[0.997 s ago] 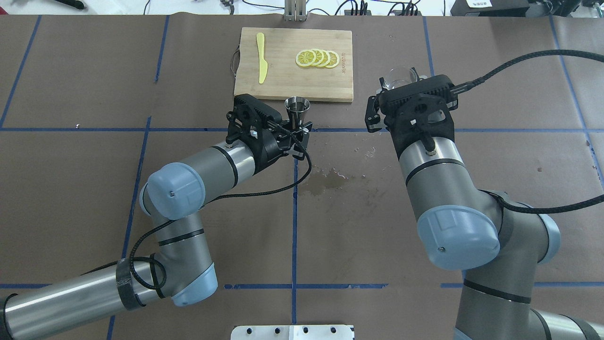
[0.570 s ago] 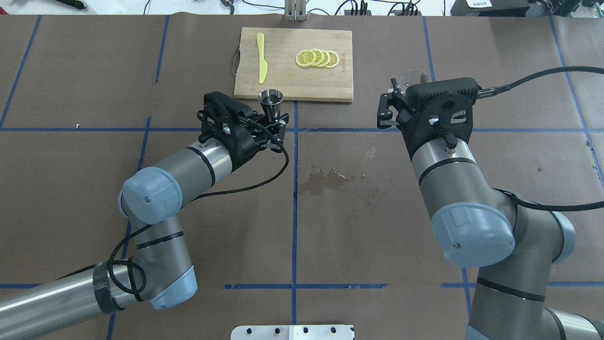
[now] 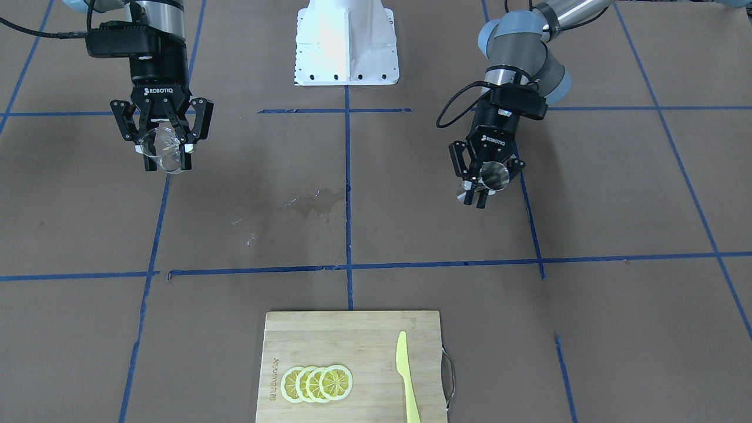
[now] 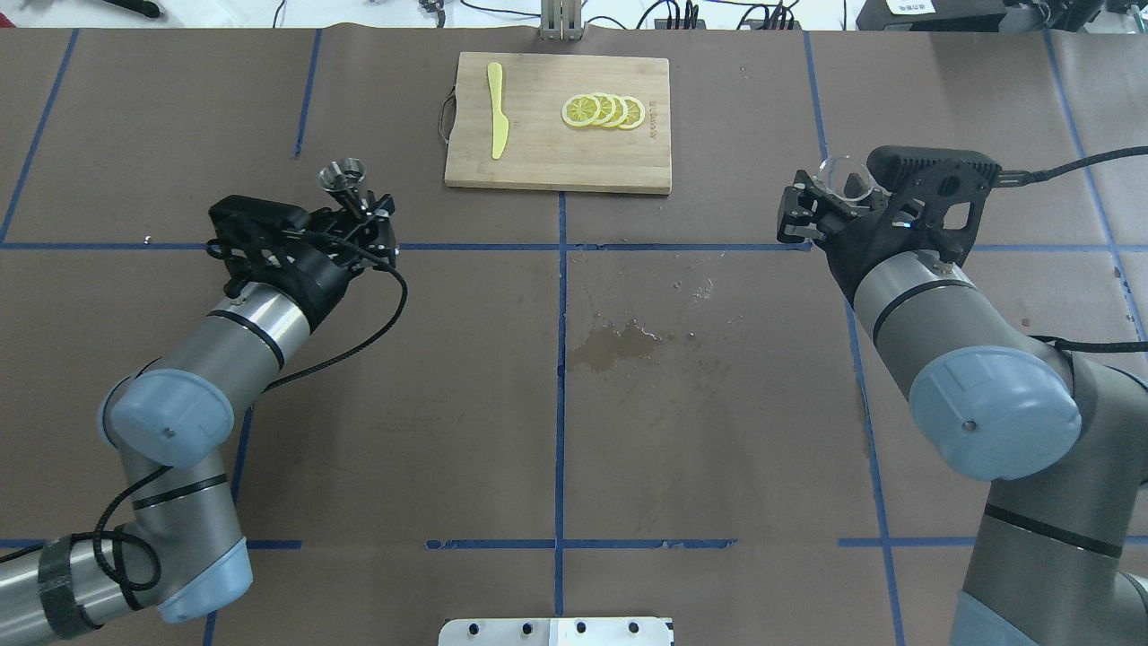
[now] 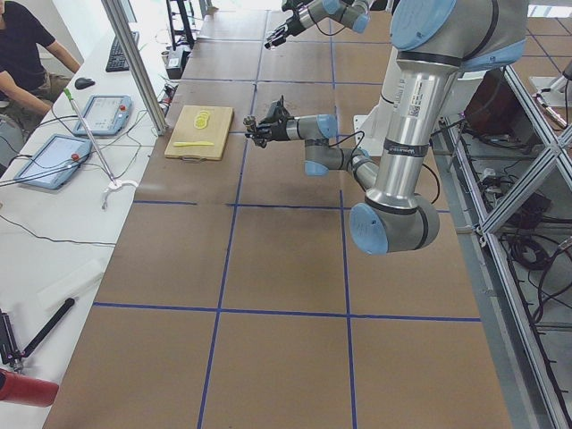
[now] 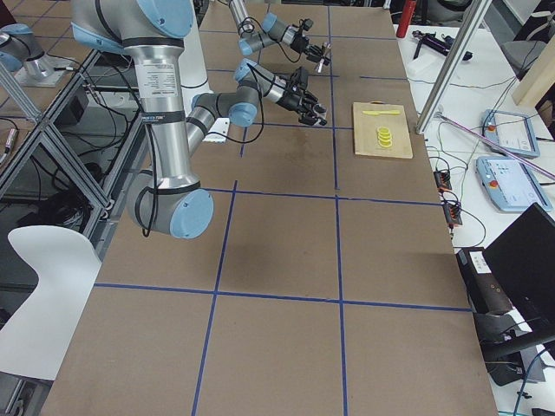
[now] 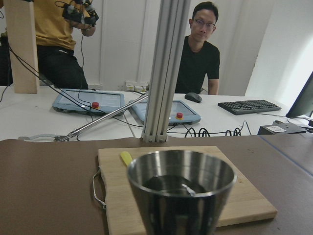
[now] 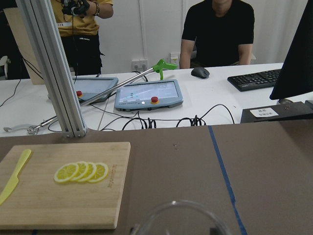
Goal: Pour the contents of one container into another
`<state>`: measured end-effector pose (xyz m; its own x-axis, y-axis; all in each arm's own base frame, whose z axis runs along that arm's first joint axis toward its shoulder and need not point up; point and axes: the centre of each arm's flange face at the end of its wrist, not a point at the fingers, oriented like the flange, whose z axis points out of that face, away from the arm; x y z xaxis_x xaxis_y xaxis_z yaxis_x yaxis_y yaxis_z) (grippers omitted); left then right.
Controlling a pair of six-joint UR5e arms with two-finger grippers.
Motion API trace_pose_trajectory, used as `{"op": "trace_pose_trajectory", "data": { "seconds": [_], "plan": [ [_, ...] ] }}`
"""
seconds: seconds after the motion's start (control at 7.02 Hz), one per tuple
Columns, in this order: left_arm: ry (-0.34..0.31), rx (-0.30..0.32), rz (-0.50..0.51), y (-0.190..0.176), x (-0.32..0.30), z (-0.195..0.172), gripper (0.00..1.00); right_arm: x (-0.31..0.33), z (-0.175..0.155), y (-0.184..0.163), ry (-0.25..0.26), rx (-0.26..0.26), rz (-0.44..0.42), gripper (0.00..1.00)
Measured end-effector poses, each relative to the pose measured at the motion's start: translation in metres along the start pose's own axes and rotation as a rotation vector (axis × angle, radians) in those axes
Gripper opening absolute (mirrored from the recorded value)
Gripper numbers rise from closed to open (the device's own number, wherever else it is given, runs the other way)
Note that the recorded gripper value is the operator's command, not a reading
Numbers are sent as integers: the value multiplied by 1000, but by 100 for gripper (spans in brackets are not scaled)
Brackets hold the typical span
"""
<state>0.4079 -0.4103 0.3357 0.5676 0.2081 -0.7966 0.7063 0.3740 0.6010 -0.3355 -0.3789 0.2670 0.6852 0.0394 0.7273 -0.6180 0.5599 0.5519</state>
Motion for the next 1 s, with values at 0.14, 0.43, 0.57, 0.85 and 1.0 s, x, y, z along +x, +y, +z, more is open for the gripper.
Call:
{"op": "trace_pose_trajectory", "data": {
  "seconds": [0.14, 0.43, 0.57, 0.85, 1.0],
  "plan": [
    [-61, 29, -1, 1, -34, -15, 0, 12, 6, 3, 13, -44, 0, 0],
    [-151, 48, -32, 10, -90, -37, 0, 35, 18, -6, 61, -50, 189, 0],
    [-183, 40, -54, 19, -112, -44, 0, 42, 22, -9, 77, -39, 328, 0],
    [-239, 27, -91, 35, -147, -54, 0, 56, 31, -3, 116, -32, 409, 0],
    [-266, 30, -99, 45, -160, -57, 0, 72, 38, 8, 153, -34, 402, 0]
  ]
}}
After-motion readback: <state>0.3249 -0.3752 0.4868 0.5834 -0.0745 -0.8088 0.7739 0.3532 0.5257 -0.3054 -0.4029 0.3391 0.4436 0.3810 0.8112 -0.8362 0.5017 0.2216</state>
